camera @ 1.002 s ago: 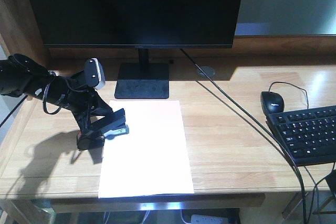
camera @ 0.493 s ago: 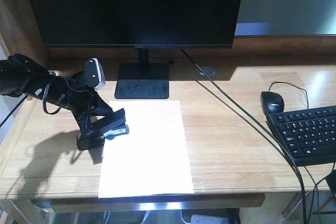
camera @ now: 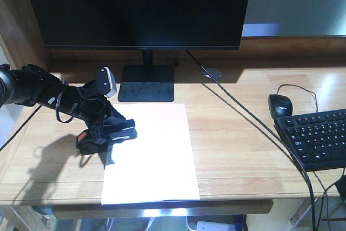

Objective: Grab stapler and paper to desk for stapling

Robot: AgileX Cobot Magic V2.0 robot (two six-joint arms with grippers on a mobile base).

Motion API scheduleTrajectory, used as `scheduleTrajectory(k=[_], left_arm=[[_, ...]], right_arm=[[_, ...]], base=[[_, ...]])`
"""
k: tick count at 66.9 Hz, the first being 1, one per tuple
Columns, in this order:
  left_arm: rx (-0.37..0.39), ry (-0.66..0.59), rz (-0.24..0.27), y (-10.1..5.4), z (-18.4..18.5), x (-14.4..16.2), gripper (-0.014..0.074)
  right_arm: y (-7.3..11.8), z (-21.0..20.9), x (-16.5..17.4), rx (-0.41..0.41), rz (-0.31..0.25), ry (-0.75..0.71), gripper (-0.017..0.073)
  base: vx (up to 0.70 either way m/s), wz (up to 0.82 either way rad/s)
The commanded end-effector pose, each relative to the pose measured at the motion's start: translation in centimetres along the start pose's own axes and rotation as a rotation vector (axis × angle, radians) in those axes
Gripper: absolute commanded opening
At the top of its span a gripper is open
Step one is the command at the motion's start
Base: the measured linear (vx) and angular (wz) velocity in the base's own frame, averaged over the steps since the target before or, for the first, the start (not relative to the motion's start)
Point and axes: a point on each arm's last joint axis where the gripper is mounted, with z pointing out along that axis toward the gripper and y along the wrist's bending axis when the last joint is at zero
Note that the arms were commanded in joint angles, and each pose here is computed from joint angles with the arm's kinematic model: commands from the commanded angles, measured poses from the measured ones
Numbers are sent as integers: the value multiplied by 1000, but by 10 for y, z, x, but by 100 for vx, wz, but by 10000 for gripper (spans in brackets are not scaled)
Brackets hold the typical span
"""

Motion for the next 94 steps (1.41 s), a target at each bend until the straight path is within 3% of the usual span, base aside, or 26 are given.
scheduleTrajectory(k=[1,94], left_arm=[[-15,4,33,-1,-5,-10,-7],[0,0,36,-2,-6,-11,-7]], right_arm=[[5,-2,-13,-35,-23,-66,592],[5,-2,-13,-36,-23,-68,592]], base=[[0,0],[0,0]])
